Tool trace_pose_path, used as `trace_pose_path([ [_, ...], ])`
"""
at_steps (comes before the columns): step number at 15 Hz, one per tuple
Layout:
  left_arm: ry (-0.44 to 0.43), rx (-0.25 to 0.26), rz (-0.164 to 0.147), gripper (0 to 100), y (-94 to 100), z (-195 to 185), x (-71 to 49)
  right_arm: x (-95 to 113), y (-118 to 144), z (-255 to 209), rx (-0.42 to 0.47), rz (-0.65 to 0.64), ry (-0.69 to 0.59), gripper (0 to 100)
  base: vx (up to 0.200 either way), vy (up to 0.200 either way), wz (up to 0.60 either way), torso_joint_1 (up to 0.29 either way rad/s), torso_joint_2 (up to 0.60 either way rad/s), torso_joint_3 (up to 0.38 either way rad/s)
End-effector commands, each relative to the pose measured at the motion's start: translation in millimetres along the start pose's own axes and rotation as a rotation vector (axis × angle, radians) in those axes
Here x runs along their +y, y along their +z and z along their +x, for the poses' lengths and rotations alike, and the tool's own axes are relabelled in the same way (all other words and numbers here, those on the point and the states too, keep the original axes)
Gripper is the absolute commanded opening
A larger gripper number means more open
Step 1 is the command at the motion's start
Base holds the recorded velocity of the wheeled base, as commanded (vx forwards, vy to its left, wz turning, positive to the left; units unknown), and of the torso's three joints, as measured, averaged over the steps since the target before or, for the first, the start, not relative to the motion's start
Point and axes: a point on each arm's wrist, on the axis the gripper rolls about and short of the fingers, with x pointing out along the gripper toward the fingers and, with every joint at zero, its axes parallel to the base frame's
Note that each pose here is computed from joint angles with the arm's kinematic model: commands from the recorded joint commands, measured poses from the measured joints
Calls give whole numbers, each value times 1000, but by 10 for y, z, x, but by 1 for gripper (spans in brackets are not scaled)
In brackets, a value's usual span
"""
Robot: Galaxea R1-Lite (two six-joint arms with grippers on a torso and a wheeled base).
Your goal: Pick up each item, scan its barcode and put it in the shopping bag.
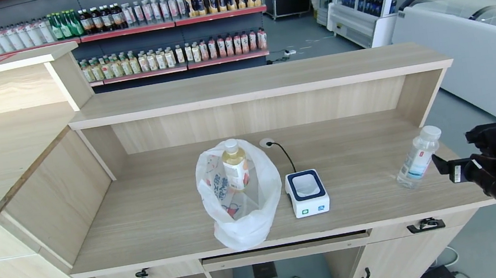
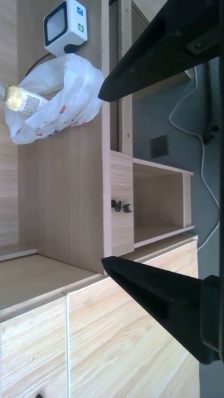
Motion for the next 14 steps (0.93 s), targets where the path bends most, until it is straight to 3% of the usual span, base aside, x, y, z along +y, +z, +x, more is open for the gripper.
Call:
trace_pose_path([
  [1, 0, -1, 0, 100, 0, 0, 0, 19, -69, 63, 10, 0, 3, 100, 0, 0, 0, 0, 0, 0],
  [14, 0, -1, 0, 100, 0, 0, 0, 224, -99, 272, -28, -6, 54, 100, 0, 0, 0, 0, 0, 0],
])
